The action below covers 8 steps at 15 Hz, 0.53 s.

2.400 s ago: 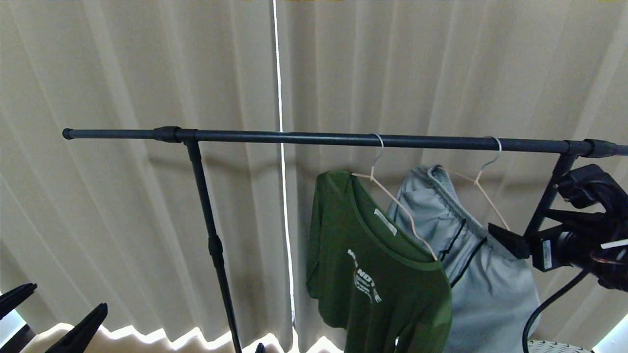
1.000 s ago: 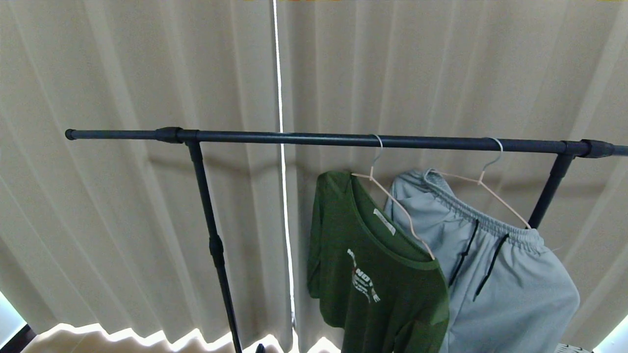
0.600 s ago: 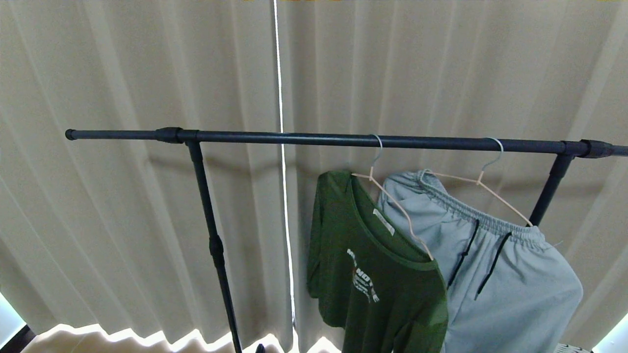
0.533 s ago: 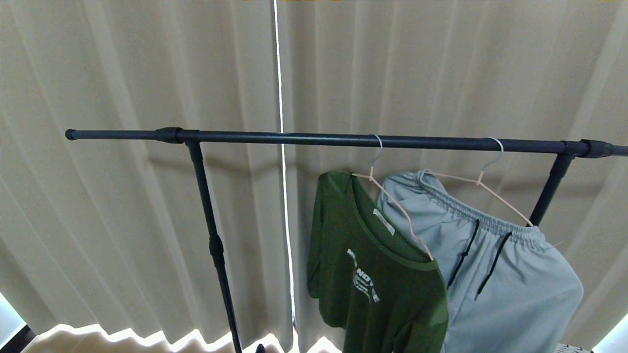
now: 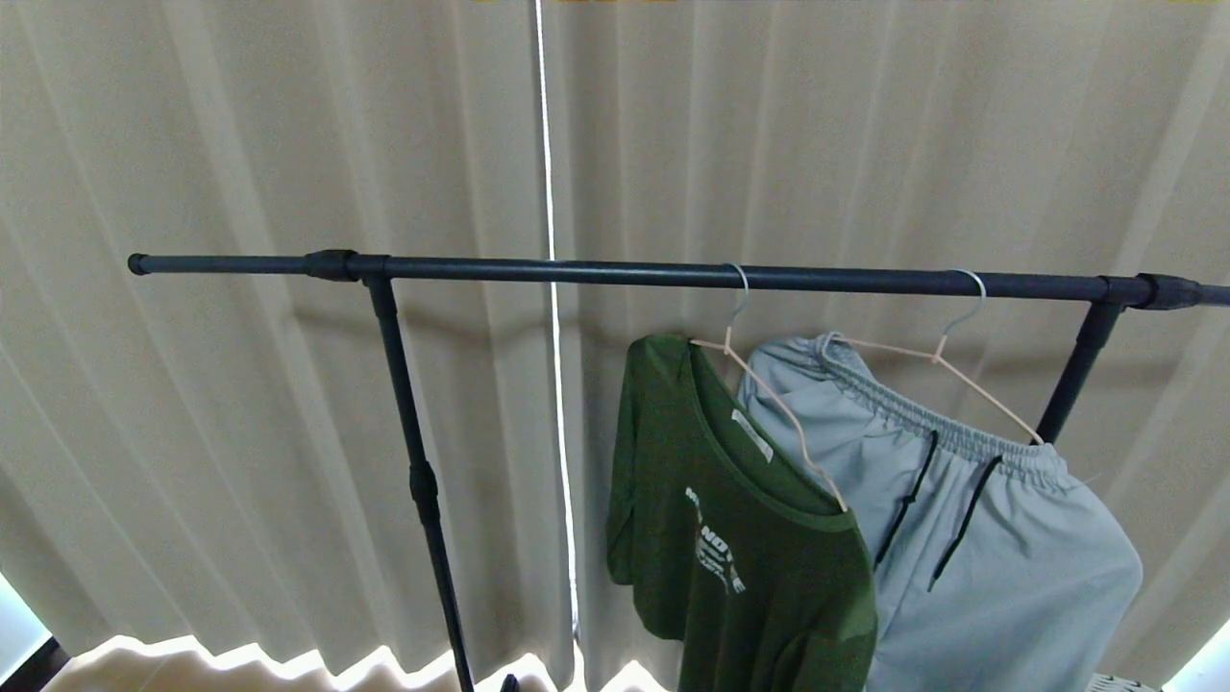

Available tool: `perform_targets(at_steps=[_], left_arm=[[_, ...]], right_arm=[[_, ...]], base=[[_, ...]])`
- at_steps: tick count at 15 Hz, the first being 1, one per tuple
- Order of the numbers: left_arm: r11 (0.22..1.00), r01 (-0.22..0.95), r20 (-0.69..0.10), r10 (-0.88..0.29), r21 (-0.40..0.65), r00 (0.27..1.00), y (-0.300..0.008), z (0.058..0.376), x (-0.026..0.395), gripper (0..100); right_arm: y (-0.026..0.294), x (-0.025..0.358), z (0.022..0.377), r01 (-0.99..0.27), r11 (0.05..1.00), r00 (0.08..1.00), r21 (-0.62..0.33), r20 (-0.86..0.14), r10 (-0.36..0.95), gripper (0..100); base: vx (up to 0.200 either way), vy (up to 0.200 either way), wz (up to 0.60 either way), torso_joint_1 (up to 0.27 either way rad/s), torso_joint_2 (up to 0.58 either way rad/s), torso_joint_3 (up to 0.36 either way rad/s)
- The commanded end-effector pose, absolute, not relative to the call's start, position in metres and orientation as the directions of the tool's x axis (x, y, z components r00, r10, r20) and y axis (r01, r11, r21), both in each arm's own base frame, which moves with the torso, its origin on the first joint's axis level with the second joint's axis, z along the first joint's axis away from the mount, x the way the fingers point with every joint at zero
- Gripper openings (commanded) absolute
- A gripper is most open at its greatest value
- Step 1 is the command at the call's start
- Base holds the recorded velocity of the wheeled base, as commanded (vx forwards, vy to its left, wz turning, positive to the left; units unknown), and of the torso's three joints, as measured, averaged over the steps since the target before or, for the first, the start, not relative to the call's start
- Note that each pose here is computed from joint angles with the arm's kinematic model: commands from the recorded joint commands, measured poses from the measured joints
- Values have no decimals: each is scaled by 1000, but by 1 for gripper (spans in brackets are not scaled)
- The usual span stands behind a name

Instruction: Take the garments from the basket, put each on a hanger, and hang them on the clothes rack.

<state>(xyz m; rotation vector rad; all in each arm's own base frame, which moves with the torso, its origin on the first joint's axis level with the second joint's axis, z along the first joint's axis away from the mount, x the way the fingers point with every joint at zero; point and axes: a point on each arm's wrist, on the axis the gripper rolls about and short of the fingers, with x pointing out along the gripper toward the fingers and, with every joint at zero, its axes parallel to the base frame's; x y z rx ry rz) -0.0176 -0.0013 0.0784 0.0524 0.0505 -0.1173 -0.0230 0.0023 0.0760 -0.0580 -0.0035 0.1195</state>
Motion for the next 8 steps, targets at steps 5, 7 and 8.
perform_targets(at_steps=[5, 7, 8], left_arm=[[995, 82, 9, -83, 57, 997, -2, 77, -22, 100], [995, 82, 9, -83, 57, 997, -2, 77, -22, 100], [997, 62, 15, -63, 44, 998, -2, 77, -23, 100]], right_arm=[[2, -23, 76, -116, 992, 993, -49, 2, 116, 100], [2, -23, 76, -116, 992, 993, -49, 2, 116, 100], [2, -23, 76, -115, 993, 993, -40, 3, 115, 100]], base=[[0, 0, 0, 0, 0, 0], [0, 0, 0, 0, 0, 0], [0, 0, 0, 0, 0, 0]])
